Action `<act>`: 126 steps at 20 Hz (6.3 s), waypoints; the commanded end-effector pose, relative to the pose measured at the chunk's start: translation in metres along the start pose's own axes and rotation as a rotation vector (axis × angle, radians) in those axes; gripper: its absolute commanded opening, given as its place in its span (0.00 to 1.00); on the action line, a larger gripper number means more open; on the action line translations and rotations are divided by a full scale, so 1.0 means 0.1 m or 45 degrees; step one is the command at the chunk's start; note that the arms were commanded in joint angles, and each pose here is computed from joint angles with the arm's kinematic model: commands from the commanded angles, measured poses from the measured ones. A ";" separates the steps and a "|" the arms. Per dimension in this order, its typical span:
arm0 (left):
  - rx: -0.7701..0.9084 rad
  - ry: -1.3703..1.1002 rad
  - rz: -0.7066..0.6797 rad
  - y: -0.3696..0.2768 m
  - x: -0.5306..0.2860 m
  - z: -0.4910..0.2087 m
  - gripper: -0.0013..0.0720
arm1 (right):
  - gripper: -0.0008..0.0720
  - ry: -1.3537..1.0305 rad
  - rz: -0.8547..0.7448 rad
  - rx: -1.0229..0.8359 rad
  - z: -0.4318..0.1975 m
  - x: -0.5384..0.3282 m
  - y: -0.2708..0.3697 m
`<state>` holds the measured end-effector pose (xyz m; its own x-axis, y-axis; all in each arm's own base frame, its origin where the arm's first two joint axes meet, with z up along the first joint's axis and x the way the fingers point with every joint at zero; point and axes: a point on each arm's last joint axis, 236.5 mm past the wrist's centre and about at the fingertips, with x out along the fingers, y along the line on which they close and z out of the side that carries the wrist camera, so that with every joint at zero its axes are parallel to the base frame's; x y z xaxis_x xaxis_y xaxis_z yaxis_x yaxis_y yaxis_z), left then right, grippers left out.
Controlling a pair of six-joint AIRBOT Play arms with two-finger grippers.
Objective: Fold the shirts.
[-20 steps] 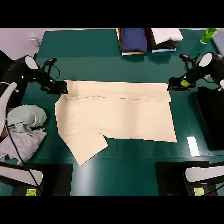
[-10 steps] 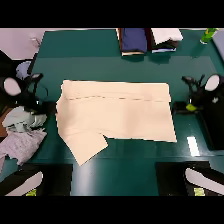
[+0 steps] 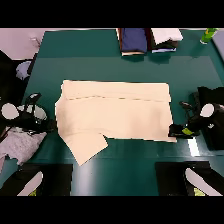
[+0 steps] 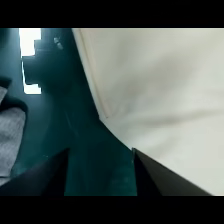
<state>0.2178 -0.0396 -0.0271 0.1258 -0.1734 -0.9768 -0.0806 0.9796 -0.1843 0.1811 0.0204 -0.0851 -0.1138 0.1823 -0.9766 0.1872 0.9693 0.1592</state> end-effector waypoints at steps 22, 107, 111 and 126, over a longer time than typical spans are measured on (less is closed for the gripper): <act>0.031 0.100 -0.290 -0.65 0.64 -0.54 0.06 | 0.04 -0.012 0.018 -0.104 -0.03 0.15 0.24; 0.671 -0.211 -0.512 -3.33 1.07 1.29 0.06 | 0.04 -0.736 0.402 -0.570 1.50 -2.69 2.23; 0.653 -0.206 -0.485 -3.24 1.06 1.33 0.06 | 0.04 -0.728 0.436 -0.631 1.40 -2.75 2.52; 0.400 -1.034 0.041 -0.81 -2.19 2.54 0.06 | 0.04 -0.666 0.874 -0.928 0.80 -2.24 4.86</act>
<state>0.4636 -0.1226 0.1746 0.7021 -0.2782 -0.6554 0.2766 0.9548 -0.1090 0.3850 0.3695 0.2037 0.2874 0.6913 -0.6630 -0.5554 0.6842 0.4727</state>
